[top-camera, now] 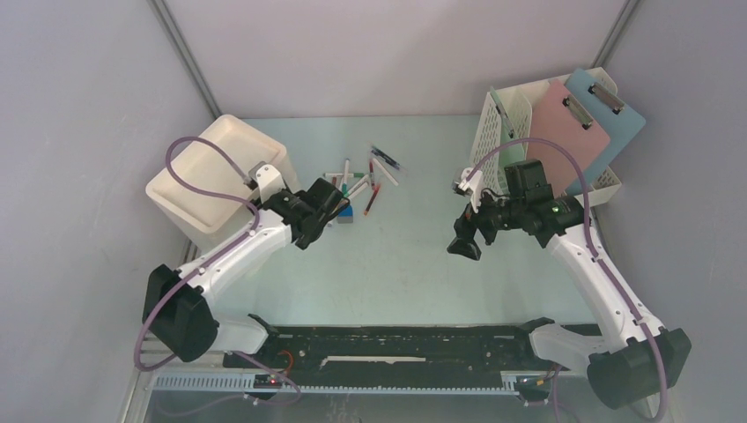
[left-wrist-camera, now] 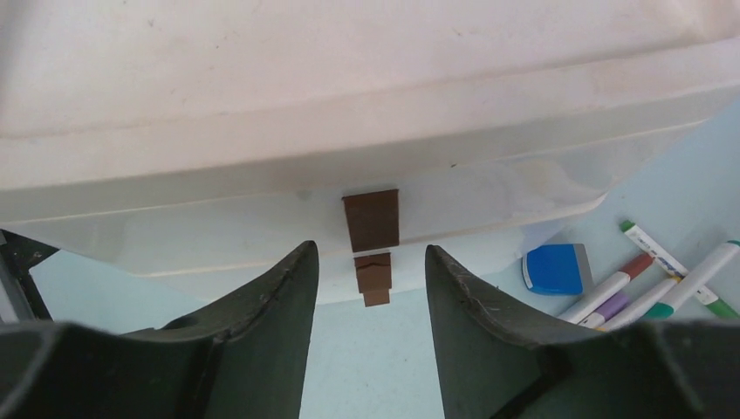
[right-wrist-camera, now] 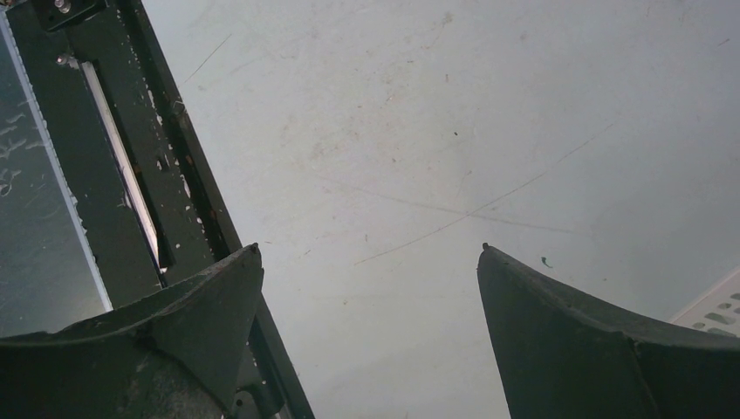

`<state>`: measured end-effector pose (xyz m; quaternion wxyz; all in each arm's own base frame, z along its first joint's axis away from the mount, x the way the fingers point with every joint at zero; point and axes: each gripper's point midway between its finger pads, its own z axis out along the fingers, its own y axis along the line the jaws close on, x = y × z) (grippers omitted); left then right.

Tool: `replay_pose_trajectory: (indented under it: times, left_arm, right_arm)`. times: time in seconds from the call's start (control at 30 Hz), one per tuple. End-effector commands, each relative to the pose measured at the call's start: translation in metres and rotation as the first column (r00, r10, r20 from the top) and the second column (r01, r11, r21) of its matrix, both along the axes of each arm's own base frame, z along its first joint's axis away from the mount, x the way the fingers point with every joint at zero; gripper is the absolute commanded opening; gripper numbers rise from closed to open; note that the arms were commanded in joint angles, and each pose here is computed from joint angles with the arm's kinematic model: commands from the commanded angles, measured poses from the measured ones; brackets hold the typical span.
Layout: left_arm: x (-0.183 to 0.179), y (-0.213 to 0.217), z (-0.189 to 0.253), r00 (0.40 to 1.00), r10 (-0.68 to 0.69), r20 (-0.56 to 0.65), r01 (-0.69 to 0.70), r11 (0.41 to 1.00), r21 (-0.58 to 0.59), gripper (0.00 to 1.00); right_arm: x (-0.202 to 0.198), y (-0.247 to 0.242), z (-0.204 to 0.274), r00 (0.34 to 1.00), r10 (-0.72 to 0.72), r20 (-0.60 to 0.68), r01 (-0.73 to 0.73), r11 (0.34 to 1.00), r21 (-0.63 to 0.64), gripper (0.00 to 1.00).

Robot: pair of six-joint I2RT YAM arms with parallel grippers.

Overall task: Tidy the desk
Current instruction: Open the drawer in the storage box.

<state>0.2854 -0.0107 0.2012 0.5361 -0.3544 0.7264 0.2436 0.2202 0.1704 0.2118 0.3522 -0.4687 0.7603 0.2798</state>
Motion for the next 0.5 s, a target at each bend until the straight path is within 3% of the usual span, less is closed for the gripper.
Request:
replay_pose_trajectory:
  times: [0.0, 0.3, 0.47]
  left_arm:
    - [0.0127, 0.0067, 0.0252, 0.994, 0.047, 0.095, -0.052, 0.997, 0.053, 0.53]
    - [0.0129, 0.0102, 0.0254, 0.995, 0.067, 0.077, -0.075, 0.993, 0.097, 0.33]
    - [0.0107, 0.0118, 0.0238, 0.995, 0.070, 0.066, -0.076, 0.992, 0.101, 0.08]
  right_arm:
    - [0.0041, 0.0029, 0.0094, 0.999, 0.005, 0.032, -0.006, 1.000, 0.028, 1.00]
    - [0.0043, 0.0026, 0.0091, 0.999, 0.004, 0.032, -0.004, 1.000, 0.026, 1.00]
    - [0.0047, 0.0025, 0.0090, 0.999, 0.003, 0.033, -0.004, 1.000, 0.025, 1.00]
